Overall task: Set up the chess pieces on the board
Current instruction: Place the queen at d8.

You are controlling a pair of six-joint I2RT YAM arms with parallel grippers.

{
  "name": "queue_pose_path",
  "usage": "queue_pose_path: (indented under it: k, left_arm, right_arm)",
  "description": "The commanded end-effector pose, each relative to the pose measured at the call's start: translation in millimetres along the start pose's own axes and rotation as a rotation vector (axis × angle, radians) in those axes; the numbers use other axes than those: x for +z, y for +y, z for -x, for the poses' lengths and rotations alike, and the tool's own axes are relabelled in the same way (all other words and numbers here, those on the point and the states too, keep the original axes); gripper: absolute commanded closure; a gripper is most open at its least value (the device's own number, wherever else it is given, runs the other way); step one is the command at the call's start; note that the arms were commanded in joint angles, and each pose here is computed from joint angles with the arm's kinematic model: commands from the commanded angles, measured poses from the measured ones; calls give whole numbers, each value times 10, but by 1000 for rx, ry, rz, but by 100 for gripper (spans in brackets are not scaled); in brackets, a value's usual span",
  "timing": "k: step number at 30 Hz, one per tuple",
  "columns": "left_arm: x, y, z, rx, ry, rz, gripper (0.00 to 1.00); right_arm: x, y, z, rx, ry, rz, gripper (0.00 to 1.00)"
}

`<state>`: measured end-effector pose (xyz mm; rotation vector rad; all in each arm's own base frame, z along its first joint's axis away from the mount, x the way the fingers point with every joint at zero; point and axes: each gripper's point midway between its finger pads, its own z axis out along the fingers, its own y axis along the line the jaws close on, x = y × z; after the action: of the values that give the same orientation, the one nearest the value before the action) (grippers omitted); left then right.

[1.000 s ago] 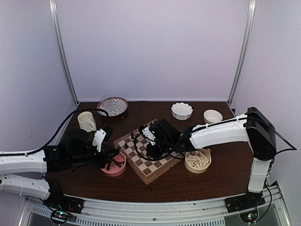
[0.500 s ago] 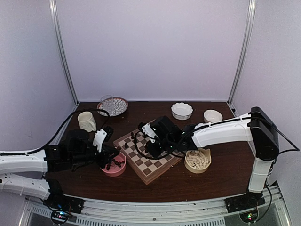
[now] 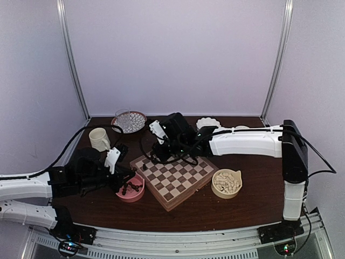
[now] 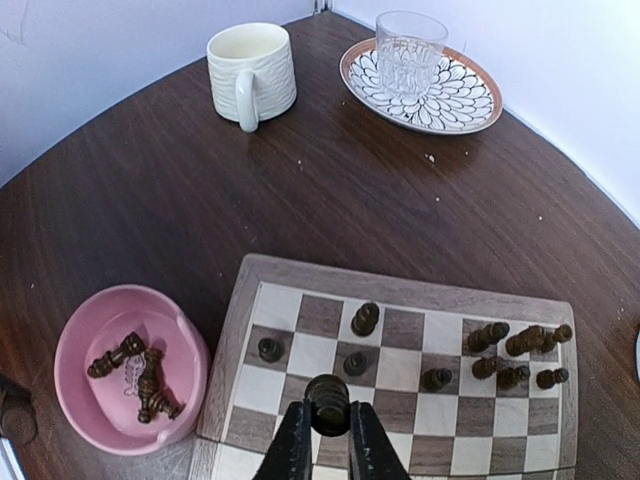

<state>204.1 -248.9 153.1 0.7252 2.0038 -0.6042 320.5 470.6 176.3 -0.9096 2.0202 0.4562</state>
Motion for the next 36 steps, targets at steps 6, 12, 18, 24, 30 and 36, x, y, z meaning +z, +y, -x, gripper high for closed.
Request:
queue_pose_path:
  k: [6,12,18,24,30,36]
  left_arm:
    - [-49,-3,165,8,-53,7,99]
    - [-38,3,153,10,-48,11,99]
    - [-28,7,149,10,-43,13,99]
    - [-22,14,140,12,-42,17,99]
    - [-11,17,136,12,-38,19,99]
    - [-11,6,136,12,-37,14,99]
  right_arm:
    - [402,-224,47,18,47,-85,89]
    - [535,-342,-15,33,51,-88,89]
    - [658,-440,-113,52,63,-78,89]
    - [750,-432,-158,53,67,-46,89]
    - [838,-432,-189,44,75,-45,89]
    - [966,-430,-284,30,102,-47,89]
